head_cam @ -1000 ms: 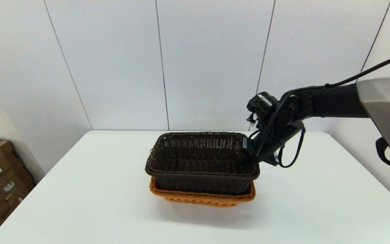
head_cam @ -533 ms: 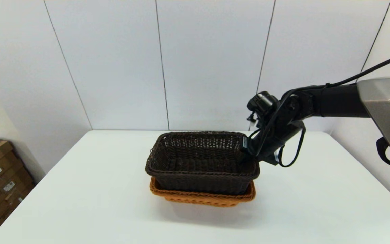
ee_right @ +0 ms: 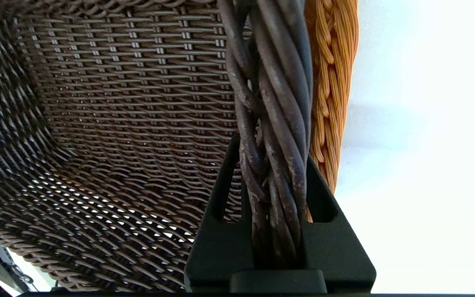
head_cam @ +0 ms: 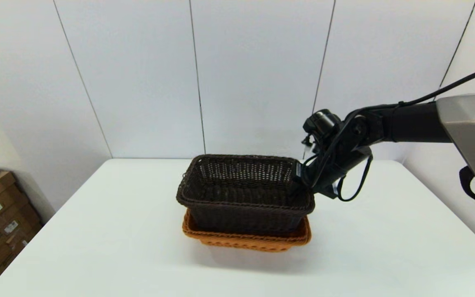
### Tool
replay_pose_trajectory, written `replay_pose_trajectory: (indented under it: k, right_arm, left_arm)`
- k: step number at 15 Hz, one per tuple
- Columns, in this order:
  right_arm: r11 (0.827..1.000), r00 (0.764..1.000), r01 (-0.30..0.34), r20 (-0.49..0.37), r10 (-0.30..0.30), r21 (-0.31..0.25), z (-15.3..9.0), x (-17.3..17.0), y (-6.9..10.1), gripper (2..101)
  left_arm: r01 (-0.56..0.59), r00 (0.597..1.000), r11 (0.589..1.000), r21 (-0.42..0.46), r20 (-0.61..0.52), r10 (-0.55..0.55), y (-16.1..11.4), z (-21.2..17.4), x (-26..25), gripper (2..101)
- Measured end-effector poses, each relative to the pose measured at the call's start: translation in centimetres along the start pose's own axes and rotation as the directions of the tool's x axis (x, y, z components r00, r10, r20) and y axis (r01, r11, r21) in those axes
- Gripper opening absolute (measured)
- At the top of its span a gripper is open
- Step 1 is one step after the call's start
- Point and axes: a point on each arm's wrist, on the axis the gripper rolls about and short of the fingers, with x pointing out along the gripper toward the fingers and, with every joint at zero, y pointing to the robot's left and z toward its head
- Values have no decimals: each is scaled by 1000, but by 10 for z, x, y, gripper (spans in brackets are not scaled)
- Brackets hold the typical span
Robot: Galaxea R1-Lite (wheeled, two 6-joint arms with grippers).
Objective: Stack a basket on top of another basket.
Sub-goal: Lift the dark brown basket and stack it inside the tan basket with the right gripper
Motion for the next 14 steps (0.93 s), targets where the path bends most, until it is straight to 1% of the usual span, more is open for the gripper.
replay_pose_trajectory:
  k: [5, 7, 8, 11, 14]
  right_arm:
    - [1000, 1000, 0, 0, 0, -1, 0, -1, 0, 156]
    - [1000, 1000, -2, -1, 2, -1, 0, -1, 0, 345]
    - [1000, 1000, -1, 0, 1, -3, 0, -1, 0, 421]
    - [1000, 1000, -1, 2, 1, -3, 0, -2, 0, 594]
    - [1000, 1000, -9, 24, 9, 5, 3, -10, -2, 720]
  left_arm:
    - [0, 1000, 1000, 0, 0, 0, 0, 0, 0, 978]
    - [0, 1000, 1000, 0, 0, 0, 0, 0, 0, 978]
    - [-1, 1000, 1000, 0, 0, 1, 0, 0, 0, 978]
    - [-1, 1000, 1000, -1, 0, 1, 0, 0, 0, 978]
    - [0, 1000, 1000, 0, 0, 0, 0, 0, 0, 978]
